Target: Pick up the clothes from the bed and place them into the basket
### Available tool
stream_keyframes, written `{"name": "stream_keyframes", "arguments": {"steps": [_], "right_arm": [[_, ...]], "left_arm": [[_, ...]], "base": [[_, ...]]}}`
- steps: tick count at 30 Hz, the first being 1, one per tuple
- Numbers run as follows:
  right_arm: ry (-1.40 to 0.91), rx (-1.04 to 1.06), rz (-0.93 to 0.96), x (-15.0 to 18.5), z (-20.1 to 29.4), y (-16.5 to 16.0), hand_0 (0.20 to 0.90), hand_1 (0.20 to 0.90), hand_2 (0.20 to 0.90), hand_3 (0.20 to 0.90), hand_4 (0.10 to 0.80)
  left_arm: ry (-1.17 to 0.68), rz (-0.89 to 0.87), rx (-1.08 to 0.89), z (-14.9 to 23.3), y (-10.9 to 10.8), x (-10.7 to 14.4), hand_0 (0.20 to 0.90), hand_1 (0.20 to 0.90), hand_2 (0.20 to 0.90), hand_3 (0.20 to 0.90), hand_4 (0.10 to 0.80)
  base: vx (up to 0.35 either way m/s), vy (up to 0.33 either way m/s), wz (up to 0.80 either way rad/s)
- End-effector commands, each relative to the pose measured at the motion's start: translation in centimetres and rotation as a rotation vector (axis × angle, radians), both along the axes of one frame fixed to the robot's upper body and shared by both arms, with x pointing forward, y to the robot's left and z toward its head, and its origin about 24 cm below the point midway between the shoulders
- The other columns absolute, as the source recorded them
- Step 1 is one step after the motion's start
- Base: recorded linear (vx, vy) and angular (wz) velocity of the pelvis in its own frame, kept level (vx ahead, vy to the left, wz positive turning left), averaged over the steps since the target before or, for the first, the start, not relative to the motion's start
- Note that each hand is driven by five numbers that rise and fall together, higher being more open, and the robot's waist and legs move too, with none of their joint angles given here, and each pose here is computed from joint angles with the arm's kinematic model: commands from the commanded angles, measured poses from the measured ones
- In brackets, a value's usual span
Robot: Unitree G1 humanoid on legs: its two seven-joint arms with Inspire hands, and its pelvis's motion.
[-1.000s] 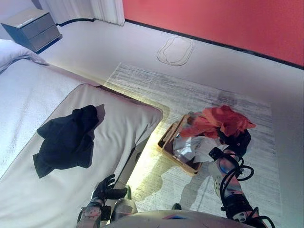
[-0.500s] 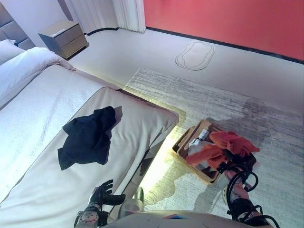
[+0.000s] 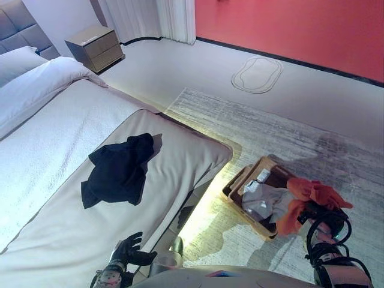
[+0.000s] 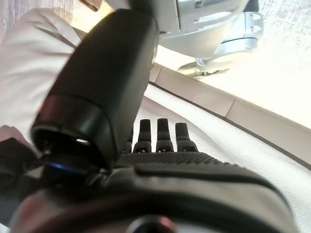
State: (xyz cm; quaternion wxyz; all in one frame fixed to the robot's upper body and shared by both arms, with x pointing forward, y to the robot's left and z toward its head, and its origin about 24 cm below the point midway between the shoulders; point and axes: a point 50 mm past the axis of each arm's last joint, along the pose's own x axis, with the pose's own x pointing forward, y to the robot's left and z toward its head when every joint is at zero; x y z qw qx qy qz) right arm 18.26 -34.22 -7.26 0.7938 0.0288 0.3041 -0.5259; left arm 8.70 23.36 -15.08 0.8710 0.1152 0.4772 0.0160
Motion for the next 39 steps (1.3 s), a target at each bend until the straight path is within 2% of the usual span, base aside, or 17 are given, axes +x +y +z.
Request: {"name": "stream_keyframes", "arguments": {"steps": [1,16,32,33,34,39], "right_arm": [[-0.172,-0.179,0.012,3.9,6.2,-4.0,0.3,0.3,0.3,0.2,0.1],[-0.134,-0.235,-0.015,4.2,8.0,-5.8,0.3,0.3,0.3,0.2,0.1],[-0.172,-0.357,-0.007,5.9,13.9,-9.0,0.3,0.3,0.3,0.2,0.1],[-0.171,-0.363,-0.008,6.0,14.2,-9.0,0.34,0.34,0.34,0.247,0.147],[-0.172,-0.381,-0.012,6.2,14.8,-9.2,0.9,0.9,0.9,0.9,0.8],[-0.194,-0.4,-0.002,6.9,16.7,-9.8,0.9,0.9,0.9,0.9,0.8]], "left_arm": [[-0.081,-0.092,0.049,1.1,1.2,2.5,0.9,0.9,0.9,0.9,0.8],[-0.072,-0.095,0.049,1.0,1.4,1.8,0.9,0.9,0.9,0.9,0.8],[-0.074,-0.098,0.032,1.0,1.3,1.5,0.9,0.9,0.9,0.9,0.8],[-0.075,-0.096,0.029,1.0,1.3,1.4,0.9,0.9,0.9,0.9,0.8],[-0.078,-0.093,0.02,1.0,1.1,1.4,0.9,0.9,0.9,0.9,0.8],[-0.081,-0.099,-0.01,0.9,0.6,1.5,0.9,0.9,0.9,0.9,0.8]], "base": [[0.035,-0.032,0.03],[0.025,-0.008,0.03],[0.036,0.008,0.02],[0.022,0.043,0.09],[0.01,0.049,0.1],[-0.023,0.036,0.02]]}}
